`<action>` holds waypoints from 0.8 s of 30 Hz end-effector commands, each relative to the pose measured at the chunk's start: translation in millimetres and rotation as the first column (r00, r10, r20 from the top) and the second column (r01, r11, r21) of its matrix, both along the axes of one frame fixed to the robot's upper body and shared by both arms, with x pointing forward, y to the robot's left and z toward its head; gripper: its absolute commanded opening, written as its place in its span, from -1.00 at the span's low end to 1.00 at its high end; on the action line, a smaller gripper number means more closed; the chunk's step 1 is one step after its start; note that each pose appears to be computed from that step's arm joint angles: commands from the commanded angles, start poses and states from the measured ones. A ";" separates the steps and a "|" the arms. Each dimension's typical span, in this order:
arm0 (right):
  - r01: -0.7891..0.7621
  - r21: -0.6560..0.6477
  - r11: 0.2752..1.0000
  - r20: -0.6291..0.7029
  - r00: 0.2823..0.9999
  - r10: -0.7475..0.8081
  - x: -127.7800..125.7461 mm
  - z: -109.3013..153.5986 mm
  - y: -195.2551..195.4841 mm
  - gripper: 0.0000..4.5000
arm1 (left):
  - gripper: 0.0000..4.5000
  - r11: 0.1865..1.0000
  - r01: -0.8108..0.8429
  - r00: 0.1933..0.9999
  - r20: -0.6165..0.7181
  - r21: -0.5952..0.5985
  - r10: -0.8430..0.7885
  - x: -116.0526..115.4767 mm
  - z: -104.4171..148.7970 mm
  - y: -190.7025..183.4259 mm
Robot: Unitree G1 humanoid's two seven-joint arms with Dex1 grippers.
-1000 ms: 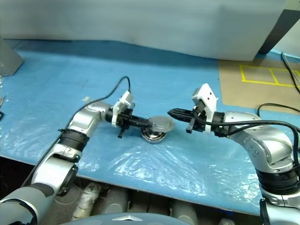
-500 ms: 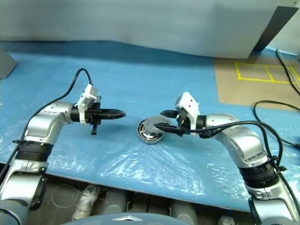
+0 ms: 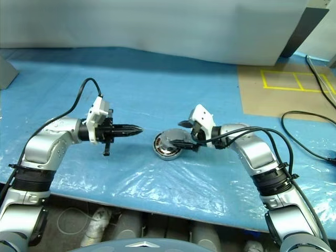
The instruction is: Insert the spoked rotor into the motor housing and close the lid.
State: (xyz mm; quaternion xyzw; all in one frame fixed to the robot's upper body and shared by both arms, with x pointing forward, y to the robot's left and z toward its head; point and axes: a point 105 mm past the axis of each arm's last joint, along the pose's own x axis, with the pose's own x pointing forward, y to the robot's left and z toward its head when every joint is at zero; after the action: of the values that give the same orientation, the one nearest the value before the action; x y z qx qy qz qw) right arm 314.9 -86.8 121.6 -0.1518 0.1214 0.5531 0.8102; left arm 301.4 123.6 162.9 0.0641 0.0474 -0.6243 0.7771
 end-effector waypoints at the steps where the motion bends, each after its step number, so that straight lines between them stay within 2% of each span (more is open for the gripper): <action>1: -0.020 -0.014 1.000 0.027 0.999 0.020 0.5 -0.5 5.2 0.98 | -1.00 1.000 0.008 1.000 0.031 -0.017 -0.008 -2.0 10.0 -1.0; 9: -0.029 -0.011 1.000 -0.002 1.000 0.029 -2.9 -12.7 10.6 0.98 | -1.00 1.000 0.013 0.999 0.029 -0.006 -0.013 -1.7 5.8 -5.9; 14: -0.042 -0.005 0.999 0.011 0.999 0.042 -5.4 -9.7 13.6 0.32 | -1.00 1.000 0.015 0.999 0.030 -0.003 -0.015 -2.3 5.5 -7.1; 17: -0.026 -0.007 1.000 0.043 0.999 0.026 -2.1 -3.9 16.5 0.31 | -1.00 1.000 0.015 0.999 0.032 -0.002 -0.015 -3.1 5.2 -7.6; 21: -0.030 0.063 0.998 0.054 0.998 0.026 0.9 14.1 31.4 0.31 | -1.00 1.000 0.003 1.000 0.028 -0.010 -0.003 -3.2 4.1 -7.6; 24: -0.013 0.068 0.998 0.066 0.998 0.008 4.5 16.2 37.9 0.31 | -1.00 1.000 -0.004 1.000 0.022 -0.014 0.004 -3.7 2.9 -7.3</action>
State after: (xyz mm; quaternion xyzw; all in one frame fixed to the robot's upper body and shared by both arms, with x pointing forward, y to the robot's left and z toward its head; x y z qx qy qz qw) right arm 317.7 -56.6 113.0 -0.1341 0.1220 0.5542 0.8124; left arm 300.9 118.0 158.5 0.0603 0.0510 -0.6185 0.7818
